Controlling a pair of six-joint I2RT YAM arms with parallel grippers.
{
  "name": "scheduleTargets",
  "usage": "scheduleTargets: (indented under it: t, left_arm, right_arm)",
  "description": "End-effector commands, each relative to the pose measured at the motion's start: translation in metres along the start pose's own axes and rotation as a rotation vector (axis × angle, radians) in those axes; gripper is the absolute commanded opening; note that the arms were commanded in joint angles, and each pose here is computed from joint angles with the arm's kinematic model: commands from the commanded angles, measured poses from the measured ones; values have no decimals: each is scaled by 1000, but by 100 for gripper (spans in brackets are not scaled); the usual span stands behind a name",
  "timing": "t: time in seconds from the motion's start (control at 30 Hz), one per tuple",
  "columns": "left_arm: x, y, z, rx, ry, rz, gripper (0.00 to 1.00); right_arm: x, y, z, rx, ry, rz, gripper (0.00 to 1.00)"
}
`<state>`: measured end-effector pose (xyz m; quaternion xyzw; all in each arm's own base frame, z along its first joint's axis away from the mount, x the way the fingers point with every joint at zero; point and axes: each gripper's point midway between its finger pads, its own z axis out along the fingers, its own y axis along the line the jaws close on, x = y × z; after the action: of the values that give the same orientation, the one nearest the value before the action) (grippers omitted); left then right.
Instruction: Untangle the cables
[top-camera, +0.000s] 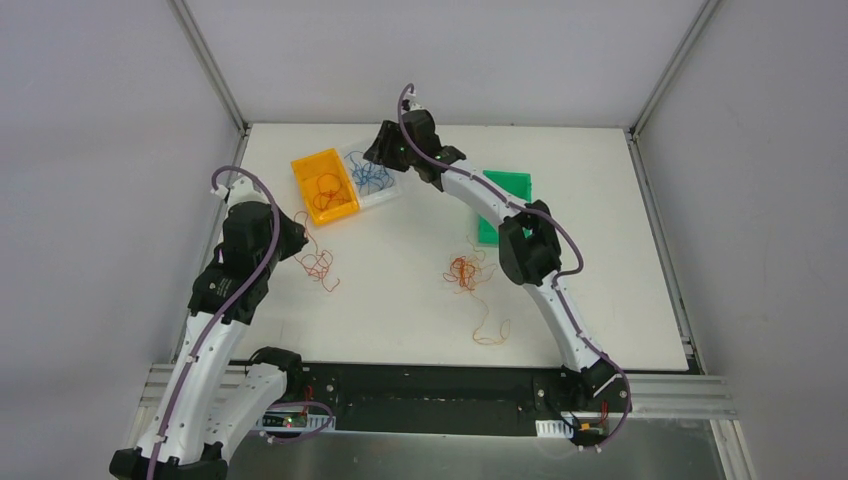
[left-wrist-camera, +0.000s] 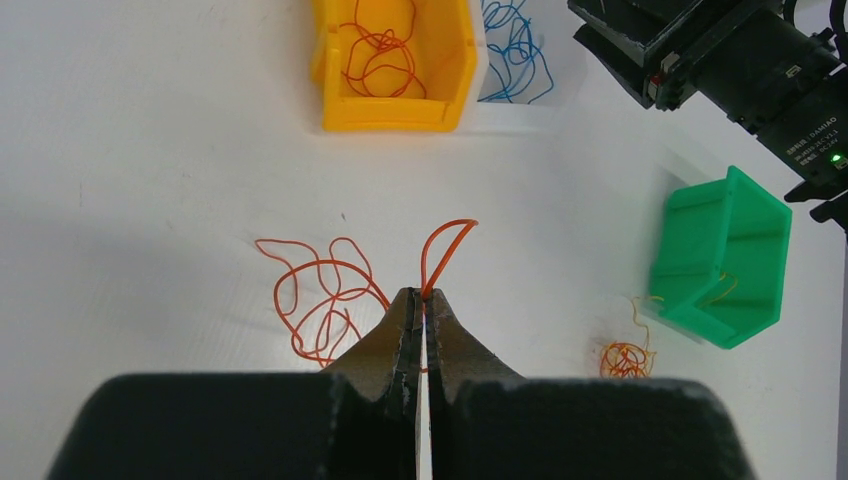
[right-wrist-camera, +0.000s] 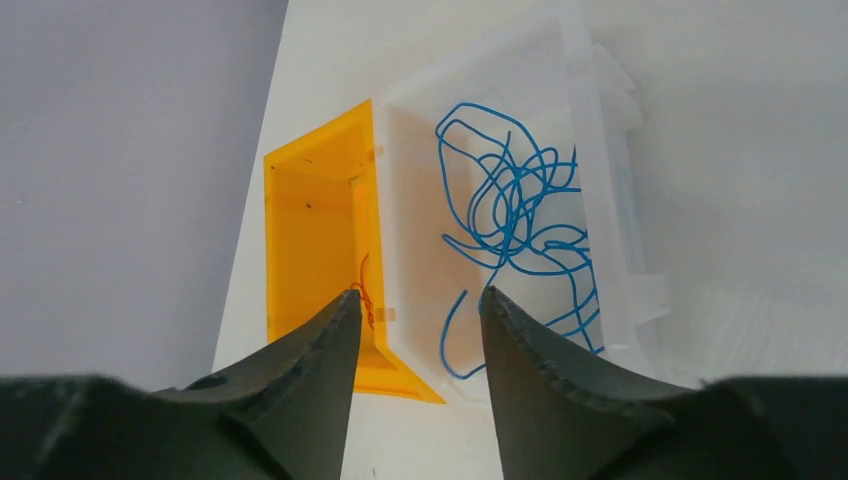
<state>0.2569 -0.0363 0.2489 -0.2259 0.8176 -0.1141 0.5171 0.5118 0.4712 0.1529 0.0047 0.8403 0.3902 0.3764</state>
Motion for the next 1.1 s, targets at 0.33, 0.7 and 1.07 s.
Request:
scheduleTargets:
  t: [0.33,0.7,1.07]
  left_arm:
    - [2,-22,17,40,94,14,0]
    - [53,-32,52,41,317,59,15]
    - [73,35,56,-328,217,279,99]
  right_arm:
    - [-51,34,-109,9,-53,-101,69]
    - [12,-28,-243,92,-61,-178,73]
    - [62,-70,-281,127,-47,-165,75]
